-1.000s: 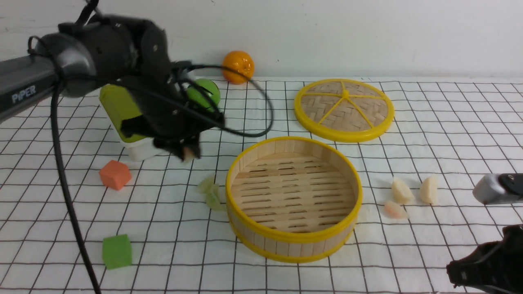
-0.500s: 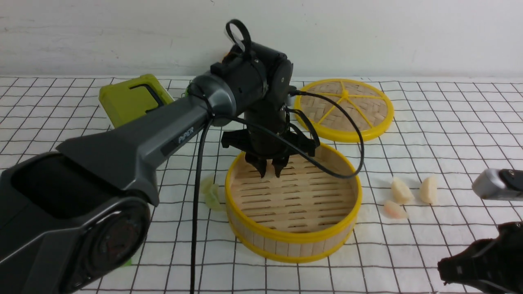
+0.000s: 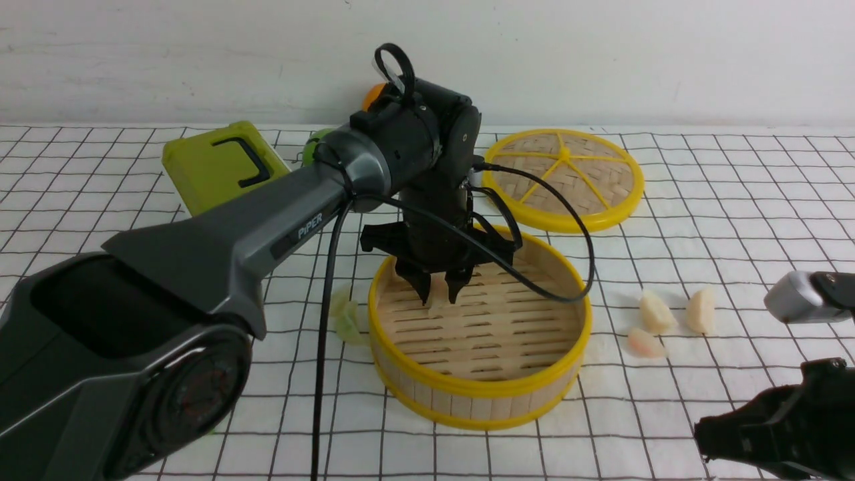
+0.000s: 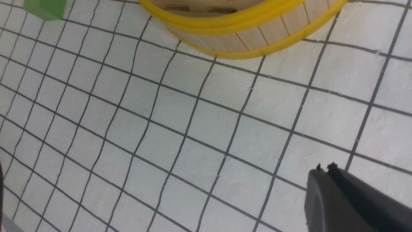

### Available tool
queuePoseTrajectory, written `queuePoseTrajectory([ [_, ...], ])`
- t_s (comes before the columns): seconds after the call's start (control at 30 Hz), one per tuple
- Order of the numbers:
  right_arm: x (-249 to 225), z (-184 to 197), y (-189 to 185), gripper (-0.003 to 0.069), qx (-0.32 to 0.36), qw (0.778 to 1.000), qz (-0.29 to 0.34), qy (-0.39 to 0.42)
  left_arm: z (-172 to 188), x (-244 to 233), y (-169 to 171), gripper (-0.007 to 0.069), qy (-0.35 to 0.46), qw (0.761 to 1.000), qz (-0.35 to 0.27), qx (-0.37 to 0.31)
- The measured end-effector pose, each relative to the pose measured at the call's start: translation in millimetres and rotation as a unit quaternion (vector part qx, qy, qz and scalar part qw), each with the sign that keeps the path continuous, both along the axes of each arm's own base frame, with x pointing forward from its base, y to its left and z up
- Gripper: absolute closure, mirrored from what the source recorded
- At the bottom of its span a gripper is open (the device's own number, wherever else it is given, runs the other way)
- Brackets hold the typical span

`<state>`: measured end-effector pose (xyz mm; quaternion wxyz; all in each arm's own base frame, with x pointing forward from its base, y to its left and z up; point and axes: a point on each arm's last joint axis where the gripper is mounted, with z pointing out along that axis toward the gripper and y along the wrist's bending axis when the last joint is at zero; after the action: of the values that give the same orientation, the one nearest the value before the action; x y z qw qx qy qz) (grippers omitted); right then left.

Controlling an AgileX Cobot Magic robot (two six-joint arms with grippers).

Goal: Put the dumplings into the steamer on the table with the white tablecloth.
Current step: 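Place the dumpling into the bamboo steamer basket with the left gripper, then reach for and grasp a dumpling on the table with the left gripper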

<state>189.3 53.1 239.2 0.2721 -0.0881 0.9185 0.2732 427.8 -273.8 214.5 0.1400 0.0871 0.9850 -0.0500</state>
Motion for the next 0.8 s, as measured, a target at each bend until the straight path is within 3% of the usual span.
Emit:
queuePoseTrajectory([
  [0.1, -0.3, 0.0, 0.3, 0.0653, 0.001, 1.0, 0.002, 0.001, 18.1, -3.4, 2.2, 0.0281, -0.013, 1.0, 0.0, -0.009],
  [0.27, -0.5, 0.1, 0.5, 0.0653, 0.002, 1.0, 0.002, 0.002, 87.0, -19.1, 15.7, 0.0256, -0.081, 0.996, -0.017, -0.025],
  [0.4, -0.4, 0.2, 0.7, 0.0653, 0.004, 1.0, 0.002, 0.002, 173.9, -39.5, 60.2, 0.0265, -0.201, 0.979, -0.012, 0.007],
  [0.5, -0.5, 0.3, 0.8, 0.0653, 0.005, 1.0, 0.002, 0.003, 200.2, -37.6, 99.8, 0.0272, -0.237, 0.971, 0.028, 0.023],
  [0.63, -0.4, 0.4, 0.8, 0.0653, 0.006, 1.0, 0.001, 0.002, 184.0, -19.5, 137.3, 0.0284, -0.198, 0.977, 0.073, 0.011],
  [0.73, -0.3, 0.5, 0.9, 0.065, 0.006, 1.0, 0.001, 0.002, 131.6, -1.4, 150.0, 0.0291, -0.109, 0.99, 0.09, -0.004],
  [0.77, -0.3, 0.5, 0.9, 0.065, 0.006, 1.0, 0.001, 0.002, 129.6, -1.3, 150.5, 0.0292, -0.105, 0.99, 0.091, -0.004],
  [0.8, -0.3, 0.5, 0.9, 0.065, 0.006, 1.0, 0.001, 0.002, 95.3, 6.0, 150.9, 0.0294, -0.057, 0.994, 0.09, 0.006],
])
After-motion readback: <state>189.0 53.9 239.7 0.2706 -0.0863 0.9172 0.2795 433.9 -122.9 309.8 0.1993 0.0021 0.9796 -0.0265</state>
